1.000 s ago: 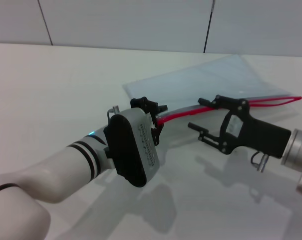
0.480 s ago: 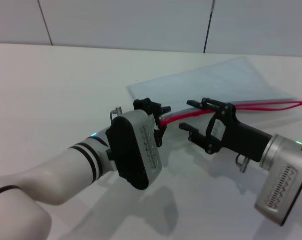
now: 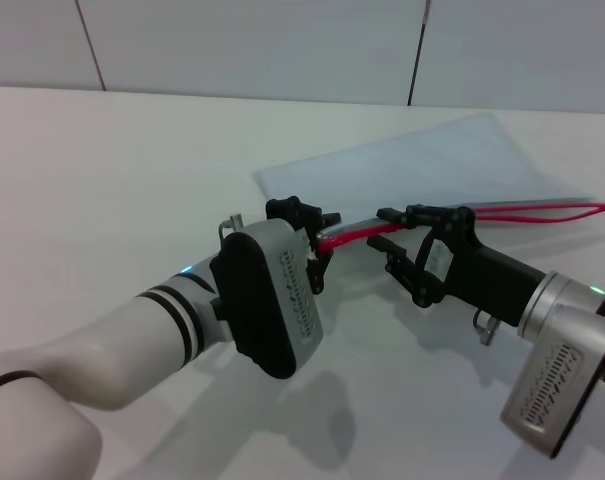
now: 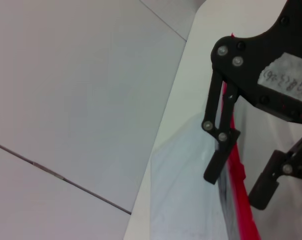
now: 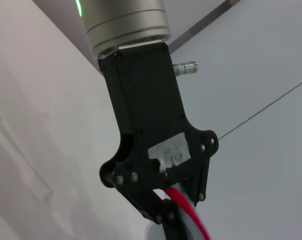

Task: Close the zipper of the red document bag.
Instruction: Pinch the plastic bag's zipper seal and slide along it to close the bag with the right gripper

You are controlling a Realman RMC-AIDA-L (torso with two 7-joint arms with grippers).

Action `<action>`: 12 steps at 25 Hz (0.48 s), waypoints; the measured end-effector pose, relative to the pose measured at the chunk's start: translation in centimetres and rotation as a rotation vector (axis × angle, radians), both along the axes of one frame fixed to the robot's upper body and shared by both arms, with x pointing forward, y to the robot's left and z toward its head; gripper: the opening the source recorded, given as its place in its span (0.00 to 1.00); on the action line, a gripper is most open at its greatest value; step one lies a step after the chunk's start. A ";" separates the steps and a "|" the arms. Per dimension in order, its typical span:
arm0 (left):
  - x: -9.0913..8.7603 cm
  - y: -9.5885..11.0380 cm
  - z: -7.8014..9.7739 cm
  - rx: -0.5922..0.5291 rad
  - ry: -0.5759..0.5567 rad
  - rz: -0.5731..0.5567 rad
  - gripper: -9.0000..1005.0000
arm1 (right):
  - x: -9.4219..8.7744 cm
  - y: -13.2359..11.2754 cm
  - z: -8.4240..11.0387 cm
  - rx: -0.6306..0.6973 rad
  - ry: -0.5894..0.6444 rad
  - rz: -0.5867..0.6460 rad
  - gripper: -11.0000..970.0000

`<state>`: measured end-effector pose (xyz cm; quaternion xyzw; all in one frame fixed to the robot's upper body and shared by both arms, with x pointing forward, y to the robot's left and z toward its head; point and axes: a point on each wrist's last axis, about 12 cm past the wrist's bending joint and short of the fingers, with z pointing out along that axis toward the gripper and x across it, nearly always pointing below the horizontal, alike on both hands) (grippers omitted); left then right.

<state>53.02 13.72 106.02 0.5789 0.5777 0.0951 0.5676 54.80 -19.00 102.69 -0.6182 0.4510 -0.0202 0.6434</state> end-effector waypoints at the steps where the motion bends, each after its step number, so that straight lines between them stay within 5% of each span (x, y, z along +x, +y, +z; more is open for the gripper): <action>1: 0.0 0.0 0.0 0.000 0.001 0.001 0.06 | 0.0 0.0 0.0 0.000 0.001 0.000 0.34; 12: 0.2 0.2 0.0 -0.002 0.003 0.008 0.06 | -0.3 0.6 -0.1 -0.019 -0.037 0.017 0.31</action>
